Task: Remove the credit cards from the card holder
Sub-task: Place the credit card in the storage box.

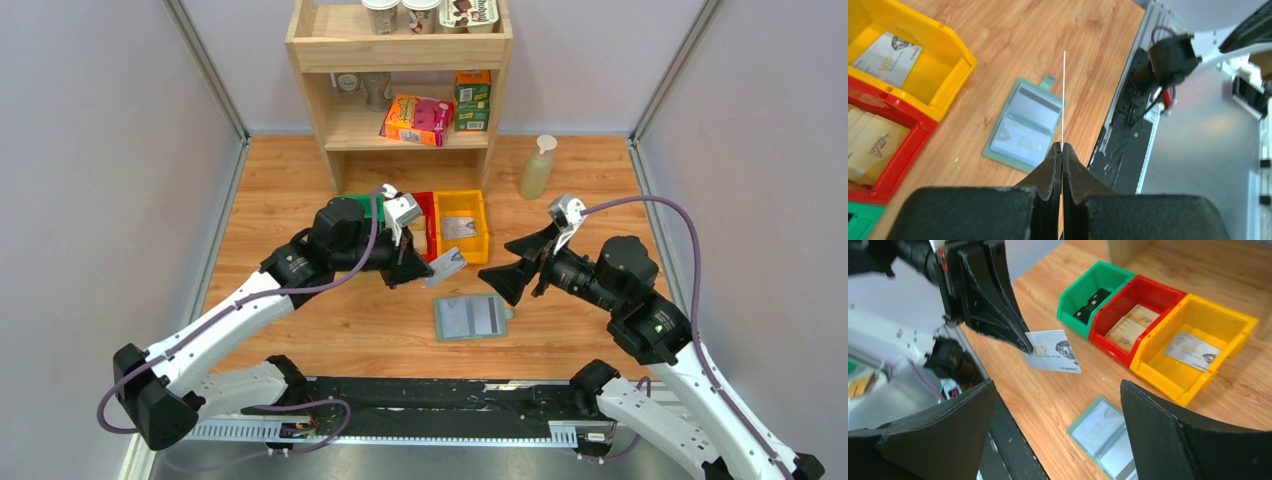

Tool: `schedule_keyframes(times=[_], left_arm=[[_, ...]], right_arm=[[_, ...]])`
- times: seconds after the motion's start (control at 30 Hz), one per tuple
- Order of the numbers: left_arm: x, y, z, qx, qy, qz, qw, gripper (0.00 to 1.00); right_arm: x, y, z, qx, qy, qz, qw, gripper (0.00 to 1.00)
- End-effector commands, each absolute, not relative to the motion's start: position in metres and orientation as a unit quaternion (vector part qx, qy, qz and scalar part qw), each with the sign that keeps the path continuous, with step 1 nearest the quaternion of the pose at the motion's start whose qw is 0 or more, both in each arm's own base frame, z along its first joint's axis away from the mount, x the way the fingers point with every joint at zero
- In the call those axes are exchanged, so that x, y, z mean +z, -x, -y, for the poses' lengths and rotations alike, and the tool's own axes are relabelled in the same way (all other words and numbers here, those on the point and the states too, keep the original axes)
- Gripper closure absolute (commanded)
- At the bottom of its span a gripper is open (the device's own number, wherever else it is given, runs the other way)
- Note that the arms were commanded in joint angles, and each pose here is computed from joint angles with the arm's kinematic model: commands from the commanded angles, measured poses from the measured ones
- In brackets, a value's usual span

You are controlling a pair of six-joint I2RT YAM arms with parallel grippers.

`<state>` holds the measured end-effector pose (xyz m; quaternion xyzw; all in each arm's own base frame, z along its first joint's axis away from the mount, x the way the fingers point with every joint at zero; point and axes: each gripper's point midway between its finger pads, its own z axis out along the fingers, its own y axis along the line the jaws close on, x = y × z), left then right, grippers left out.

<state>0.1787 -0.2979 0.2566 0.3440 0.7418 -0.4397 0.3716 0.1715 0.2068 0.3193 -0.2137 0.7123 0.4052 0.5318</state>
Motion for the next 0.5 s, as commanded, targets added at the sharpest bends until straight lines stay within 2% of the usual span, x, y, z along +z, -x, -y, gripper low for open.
schedule_keyframes(times=[0.0,0.33,0.47], left_arm=[[0.260,-0.154,0.284,-0.419,-0.460,-0.695,0.362,1.00],[0.279,-0.137,0.295,-0.457,-0.523,-0.629,0.349,1.00],[0.289,-0.139,0.302,-0.470,-0.527,-0.609,0.363,1.00]], right_arm=[[0.321,-0.150,-0.224,0.416,0.342,-0.670,0.511,0.05],[0.310,-0.141,-0.255,0.471,0.420,-0.642,0.435,0.18],[0.305,-0.141,-0.263,0.484,0.435,-0.635,0.416,0.28]])
